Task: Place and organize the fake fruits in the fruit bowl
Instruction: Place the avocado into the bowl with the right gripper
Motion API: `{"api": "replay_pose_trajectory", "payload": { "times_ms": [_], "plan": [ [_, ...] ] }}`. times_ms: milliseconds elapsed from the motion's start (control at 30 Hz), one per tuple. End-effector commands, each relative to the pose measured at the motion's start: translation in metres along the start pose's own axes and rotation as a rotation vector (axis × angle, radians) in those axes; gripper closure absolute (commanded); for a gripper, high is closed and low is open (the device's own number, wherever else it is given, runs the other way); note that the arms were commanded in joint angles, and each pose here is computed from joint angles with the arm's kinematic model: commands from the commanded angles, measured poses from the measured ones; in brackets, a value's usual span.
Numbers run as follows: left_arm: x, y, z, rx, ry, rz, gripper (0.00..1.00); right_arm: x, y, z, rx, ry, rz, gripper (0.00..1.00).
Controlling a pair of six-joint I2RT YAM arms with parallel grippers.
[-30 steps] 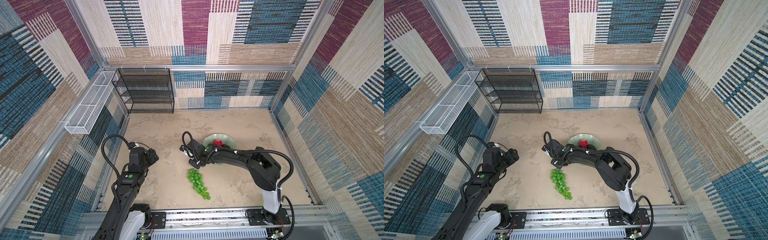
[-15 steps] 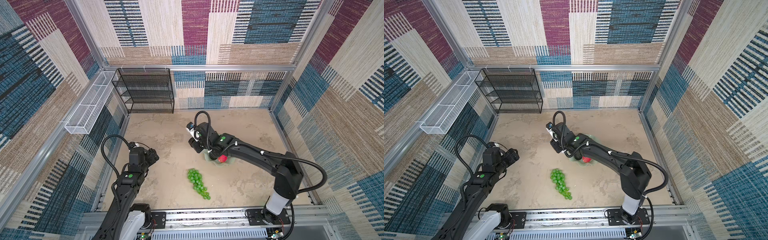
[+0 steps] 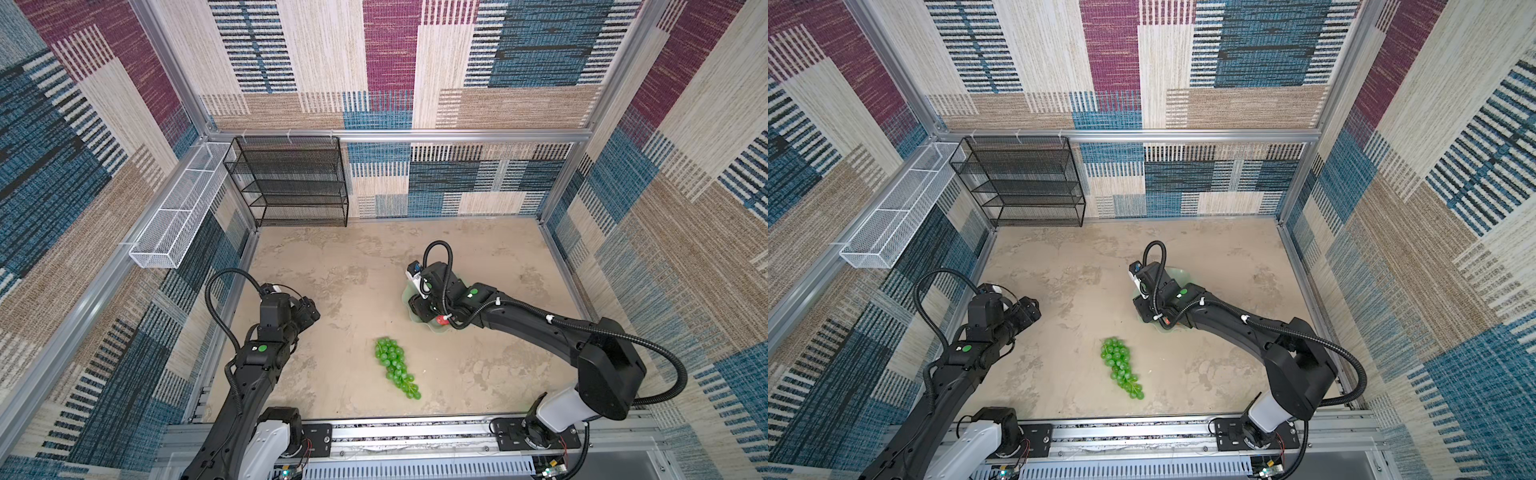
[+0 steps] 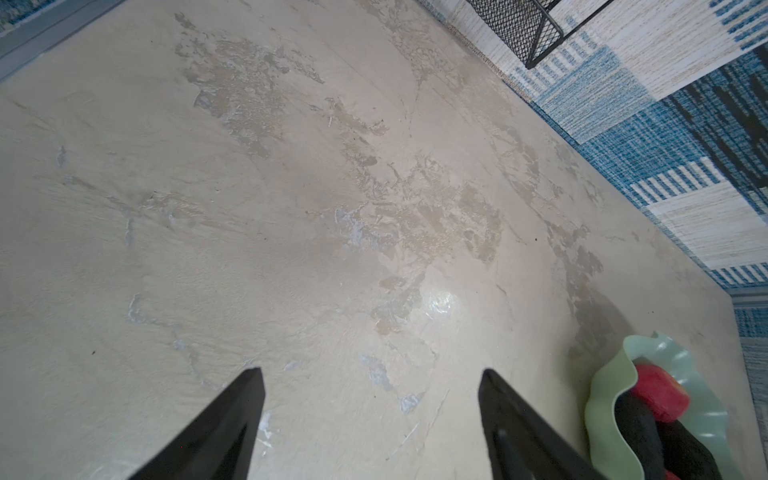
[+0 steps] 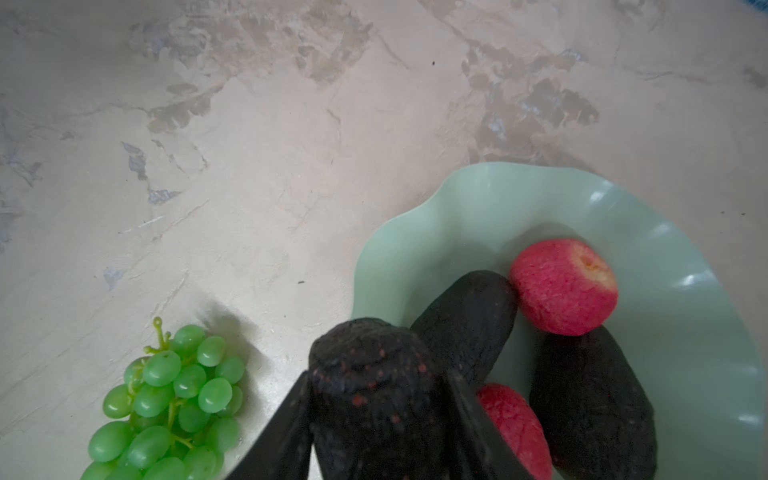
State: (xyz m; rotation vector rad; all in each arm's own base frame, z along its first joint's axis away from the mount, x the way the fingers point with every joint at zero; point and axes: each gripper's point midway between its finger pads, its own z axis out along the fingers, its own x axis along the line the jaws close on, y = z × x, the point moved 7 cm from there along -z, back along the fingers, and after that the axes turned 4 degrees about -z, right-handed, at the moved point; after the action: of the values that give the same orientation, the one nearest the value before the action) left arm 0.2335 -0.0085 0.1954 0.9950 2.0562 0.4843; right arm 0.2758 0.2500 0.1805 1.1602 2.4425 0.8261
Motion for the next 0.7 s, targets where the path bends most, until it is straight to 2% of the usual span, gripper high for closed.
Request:
{"api": "replay_pose_trajectory", "payload": {
  "times_ms": [0, 200, 500, 600, 667],
  "plan": [
    [-0.007, 0.005, -0.004, -0.007, -0.044, -0.03, 0.16, 0.001, 0.004, 0.012, -0.037, 0.001, 0.019, 0.62],
    [-0.011, -0.008, -0.005, 0.075, -0.112, -0.058, 0.17, -0.002, -0.003, 0.029, -0.007, -0.022, 0.02, 0.54],
    [-0.015, -0.018, -0.004, 0.153, -0.158, -0.07, 0.18, -0.018, 0.01, 0.006, -0.076, -0.092, 0.088, 0.21],
    [-0.024, -0.027, -0.003, 0.222, -0.201, -0.059, 0.18, -0.023, 0.018, -0.012, -0.149, -0.106, 0.13, 0.03],
    [-0.033, -0.04, -0.003, 0.272, -0.222, -0.042, 0.19, -0.029, 0.022, -0.025, -0.212, -0.105, 0.174, 0.0]
  ]
}}
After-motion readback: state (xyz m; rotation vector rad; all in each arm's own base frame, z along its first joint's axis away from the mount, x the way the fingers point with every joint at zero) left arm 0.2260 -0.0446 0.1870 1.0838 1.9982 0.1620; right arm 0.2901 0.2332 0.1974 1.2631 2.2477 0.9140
